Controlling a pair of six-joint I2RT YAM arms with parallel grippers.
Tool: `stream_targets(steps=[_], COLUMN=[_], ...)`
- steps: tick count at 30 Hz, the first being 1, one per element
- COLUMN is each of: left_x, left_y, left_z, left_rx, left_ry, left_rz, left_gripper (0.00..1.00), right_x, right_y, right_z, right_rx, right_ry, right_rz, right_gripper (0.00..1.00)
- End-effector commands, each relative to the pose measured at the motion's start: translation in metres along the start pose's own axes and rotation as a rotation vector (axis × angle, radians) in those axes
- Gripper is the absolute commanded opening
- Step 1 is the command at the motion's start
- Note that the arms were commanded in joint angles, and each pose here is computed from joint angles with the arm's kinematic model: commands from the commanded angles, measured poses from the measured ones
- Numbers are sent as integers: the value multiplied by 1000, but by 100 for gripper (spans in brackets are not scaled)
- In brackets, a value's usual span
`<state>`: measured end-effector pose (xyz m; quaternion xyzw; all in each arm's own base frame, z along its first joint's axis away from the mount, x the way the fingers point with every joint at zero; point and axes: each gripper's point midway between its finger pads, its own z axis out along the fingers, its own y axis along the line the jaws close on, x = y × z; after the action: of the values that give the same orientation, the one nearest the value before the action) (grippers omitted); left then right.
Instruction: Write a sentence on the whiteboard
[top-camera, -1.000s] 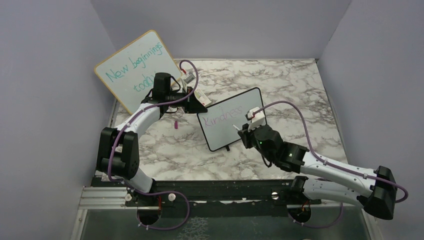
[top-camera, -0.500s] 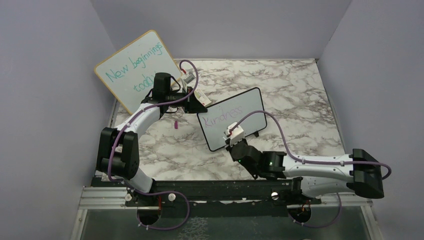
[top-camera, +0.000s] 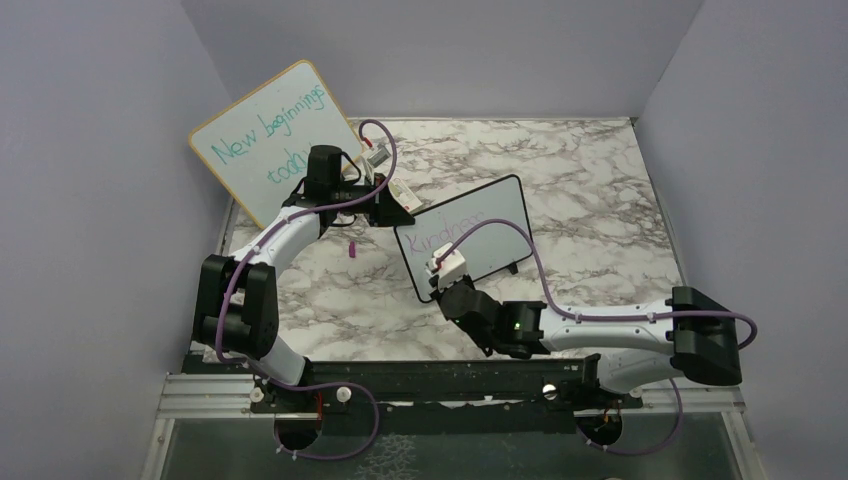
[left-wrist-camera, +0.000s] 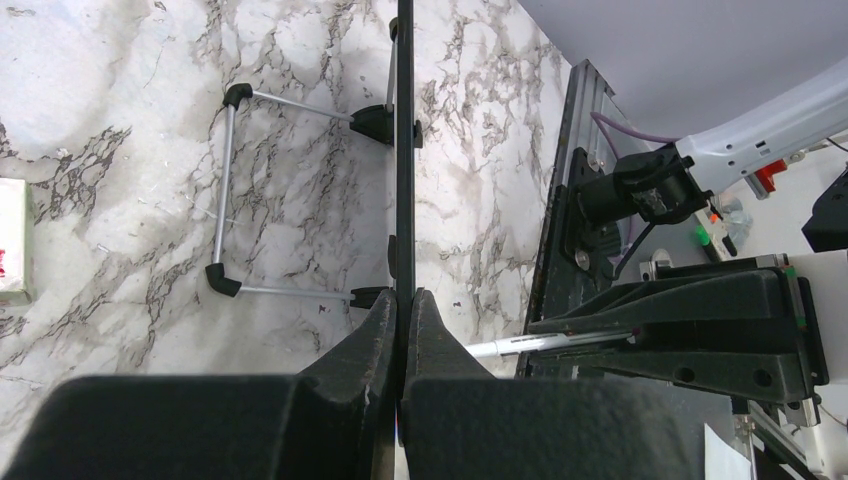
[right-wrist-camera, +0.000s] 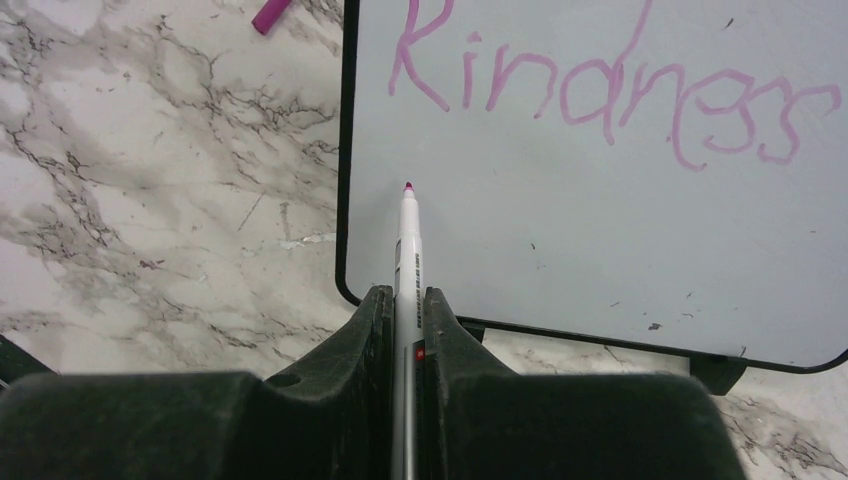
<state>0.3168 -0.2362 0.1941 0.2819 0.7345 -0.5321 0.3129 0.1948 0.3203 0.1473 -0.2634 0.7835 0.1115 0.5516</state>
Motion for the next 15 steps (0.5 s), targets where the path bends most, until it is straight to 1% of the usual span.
stream_targets(steps=[1, 15], left_x=[24, 24], left_y=[20, 20], left_z=[4, 3], left_rx=[-83, -84], left_ry=[54, 53], left_rz=[-71, -71], left_gripper=[0, 0], right_x=[-22, -18], right_y=[5, 6], right_z=[4, 15], right_rx=[23, 72], right_ry=[-60, -50], right_rz=[43, 23], right_gripper=[0, 0])
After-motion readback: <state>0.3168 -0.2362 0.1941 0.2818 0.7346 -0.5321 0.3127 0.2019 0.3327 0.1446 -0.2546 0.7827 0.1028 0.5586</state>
